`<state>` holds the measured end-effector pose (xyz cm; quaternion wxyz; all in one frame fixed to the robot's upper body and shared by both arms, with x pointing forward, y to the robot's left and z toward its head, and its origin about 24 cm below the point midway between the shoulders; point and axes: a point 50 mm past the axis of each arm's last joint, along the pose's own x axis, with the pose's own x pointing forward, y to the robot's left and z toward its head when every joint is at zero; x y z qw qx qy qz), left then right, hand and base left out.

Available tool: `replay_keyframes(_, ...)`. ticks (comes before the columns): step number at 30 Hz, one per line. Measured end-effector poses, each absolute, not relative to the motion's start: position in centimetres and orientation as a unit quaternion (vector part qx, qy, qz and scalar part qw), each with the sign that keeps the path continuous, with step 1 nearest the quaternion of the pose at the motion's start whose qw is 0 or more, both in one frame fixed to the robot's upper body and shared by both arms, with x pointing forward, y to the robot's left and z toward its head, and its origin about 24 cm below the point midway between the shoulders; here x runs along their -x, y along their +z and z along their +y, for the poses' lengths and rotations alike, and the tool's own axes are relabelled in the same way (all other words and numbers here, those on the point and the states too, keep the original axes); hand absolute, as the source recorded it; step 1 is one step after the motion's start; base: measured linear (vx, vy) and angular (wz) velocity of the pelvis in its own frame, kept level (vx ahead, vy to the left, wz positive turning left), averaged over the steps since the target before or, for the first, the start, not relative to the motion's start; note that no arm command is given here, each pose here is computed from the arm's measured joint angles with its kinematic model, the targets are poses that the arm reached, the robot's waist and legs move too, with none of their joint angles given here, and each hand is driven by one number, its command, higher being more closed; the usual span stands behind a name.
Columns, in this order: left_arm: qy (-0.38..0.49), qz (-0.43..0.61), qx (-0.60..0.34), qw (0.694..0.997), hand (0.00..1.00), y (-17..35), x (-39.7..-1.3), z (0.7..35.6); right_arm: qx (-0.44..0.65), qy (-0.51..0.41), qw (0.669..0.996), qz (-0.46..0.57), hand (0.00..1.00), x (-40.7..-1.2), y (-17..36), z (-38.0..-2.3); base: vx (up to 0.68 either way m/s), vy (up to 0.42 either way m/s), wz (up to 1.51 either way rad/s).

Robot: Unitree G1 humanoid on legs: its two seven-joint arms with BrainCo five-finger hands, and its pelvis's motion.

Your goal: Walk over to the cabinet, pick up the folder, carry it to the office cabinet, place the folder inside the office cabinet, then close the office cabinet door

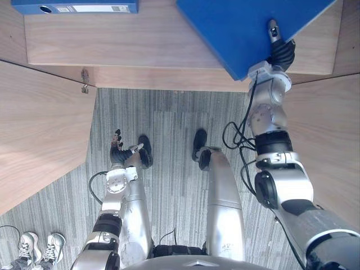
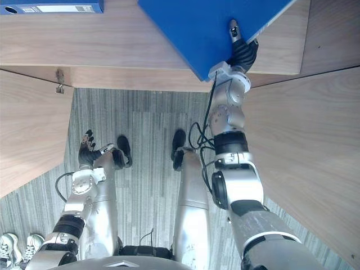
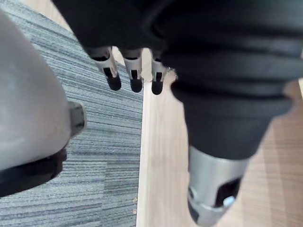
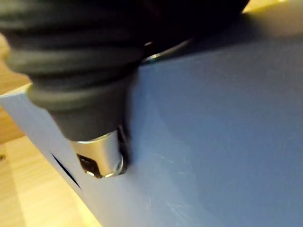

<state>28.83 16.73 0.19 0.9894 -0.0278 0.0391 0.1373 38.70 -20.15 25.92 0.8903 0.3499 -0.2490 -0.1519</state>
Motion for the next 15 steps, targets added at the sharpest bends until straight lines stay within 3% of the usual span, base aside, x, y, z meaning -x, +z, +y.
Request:
replay_keyframes(10, 0.150, 0.061, 0.050, 0.985, 0.00, -0.4, -28.9, 15.6, -0.492, -0.201, 0.823, -0.201, 1.00, -39.3, 25.8, -20.4, -0.04, -0.053, 0.02)
replay_keyframes(11, 0.150, 0.060, 0.052, 0.985, 0.00, -0.3, -28.9, 15.5, -0.498, -0.199, 0.820, -0.200, 0.00, -39.4, 26.0, -20.2, -0.07, -0.067, 0.00)
replay_keyframes(15, 0.155, 0.053, 0.054, 0.985, 0.00, 0.2, -29.5, 15.2, -0.531, -0.191, 0.802, -0.197, 0.00, -39.4, 27.0, -19.3, -0.08, -0.054, -0.03)
